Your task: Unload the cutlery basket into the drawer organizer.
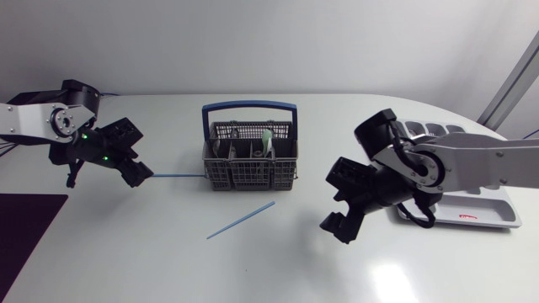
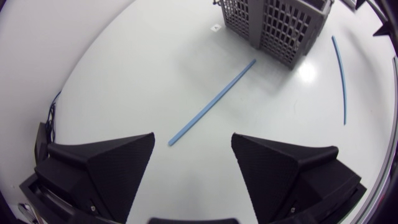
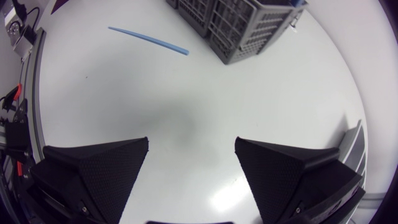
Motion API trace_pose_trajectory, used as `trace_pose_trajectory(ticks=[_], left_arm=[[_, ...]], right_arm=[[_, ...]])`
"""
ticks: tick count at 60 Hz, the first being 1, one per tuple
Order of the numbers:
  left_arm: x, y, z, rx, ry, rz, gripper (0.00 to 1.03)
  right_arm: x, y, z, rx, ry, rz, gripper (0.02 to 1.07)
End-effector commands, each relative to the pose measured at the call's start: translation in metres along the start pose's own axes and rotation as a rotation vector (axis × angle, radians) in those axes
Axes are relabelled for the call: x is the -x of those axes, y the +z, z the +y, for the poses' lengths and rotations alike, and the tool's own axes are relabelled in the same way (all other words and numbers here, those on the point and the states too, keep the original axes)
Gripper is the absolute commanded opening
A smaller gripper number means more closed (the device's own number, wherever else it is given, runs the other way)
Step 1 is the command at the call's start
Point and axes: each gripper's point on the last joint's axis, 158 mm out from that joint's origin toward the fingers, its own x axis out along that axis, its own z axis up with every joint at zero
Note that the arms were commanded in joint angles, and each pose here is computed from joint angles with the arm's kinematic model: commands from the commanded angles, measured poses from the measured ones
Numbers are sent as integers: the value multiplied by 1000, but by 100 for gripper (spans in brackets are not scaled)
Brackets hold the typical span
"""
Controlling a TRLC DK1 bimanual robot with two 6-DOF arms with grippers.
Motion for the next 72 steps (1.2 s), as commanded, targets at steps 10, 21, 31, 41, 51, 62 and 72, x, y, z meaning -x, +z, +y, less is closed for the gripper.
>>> trace_pose_trajectory(ticks=[10,21,31,41,51,62,72], left_arm=[[-28,-2,23,-244,-83,50,81],[-38,-15,22,-374,-217,110,68],[-45,-21,11,-457,-306,131,56],[-57,-23,5,-526,-355,134,42],[-68,-28,0,-575,-400,148,25],[-74,-26,-1,-617,-423,161,12],[-73,-37,-12,-637,-481,195,3]], right_arm=[[-16,26,28,173,75,23,102],[-32,35,51,272,113,56,102],[-46,43,54,306,130,70,102],[-58,50,55,332,141,82,102],[-63,53,56,369,142,86,102],[-66,58,52,380,133,87,102],[-68,58,50,386,130,96,102]])
